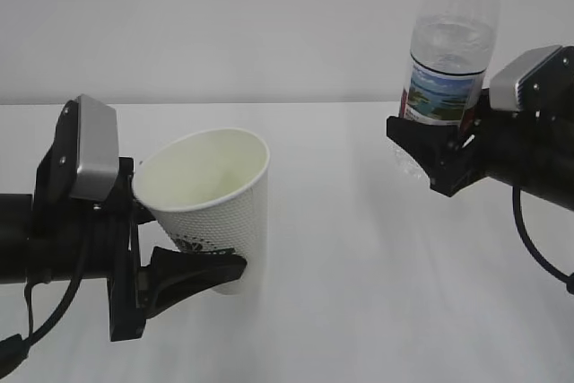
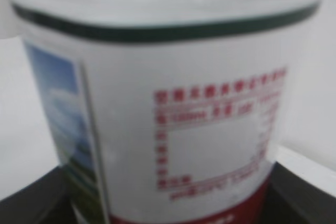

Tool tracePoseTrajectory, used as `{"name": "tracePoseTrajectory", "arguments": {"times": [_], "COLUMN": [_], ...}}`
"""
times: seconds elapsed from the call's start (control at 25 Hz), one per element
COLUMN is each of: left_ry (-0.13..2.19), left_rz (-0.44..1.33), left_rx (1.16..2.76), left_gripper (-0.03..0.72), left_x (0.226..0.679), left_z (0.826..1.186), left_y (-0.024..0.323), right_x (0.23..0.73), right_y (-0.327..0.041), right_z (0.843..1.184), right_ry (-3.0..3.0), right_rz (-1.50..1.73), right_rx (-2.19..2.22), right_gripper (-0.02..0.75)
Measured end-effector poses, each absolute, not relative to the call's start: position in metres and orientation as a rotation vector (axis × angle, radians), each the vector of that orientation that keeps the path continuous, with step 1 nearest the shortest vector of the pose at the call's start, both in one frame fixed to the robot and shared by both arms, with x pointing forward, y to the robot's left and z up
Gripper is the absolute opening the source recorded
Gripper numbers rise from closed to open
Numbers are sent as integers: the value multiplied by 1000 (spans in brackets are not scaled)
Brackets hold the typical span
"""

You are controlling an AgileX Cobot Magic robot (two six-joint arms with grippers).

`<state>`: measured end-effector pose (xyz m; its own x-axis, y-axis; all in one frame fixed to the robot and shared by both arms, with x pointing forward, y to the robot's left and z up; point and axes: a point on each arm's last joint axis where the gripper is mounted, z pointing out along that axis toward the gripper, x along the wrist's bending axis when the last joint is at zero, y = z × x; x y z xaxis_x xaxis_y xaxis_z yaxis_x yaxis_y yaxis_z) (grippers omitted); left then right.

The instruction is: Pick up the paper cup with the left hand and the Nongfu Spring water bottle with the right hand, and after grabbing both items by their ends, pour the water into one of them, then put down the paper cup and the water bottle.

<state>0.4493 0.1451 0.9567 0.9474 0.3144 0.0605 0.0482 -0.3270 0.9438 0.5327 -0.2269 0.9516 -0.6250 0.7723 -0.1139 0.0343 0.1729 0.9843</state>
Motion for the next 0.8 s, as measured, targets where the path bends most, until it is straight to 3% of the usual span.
{"name": "tracePoseTrajectory", "arguments": {"times": [0.44,0.8], "left_ry": [175,195], "left_rz": [222,196], "left_rx": [1928,1974], "left_gripper": [544,544], "left_x": [436,436], "left_z": [954,943], "left_y": [130,127], "right_x": [492,488], "right_y": [-222,-220], "right_z": [957,959], "right_ry": [1942,1963], "right_rz": [1570,1573], "right_rx": [711,680], "right_gripper": [524,524]}}
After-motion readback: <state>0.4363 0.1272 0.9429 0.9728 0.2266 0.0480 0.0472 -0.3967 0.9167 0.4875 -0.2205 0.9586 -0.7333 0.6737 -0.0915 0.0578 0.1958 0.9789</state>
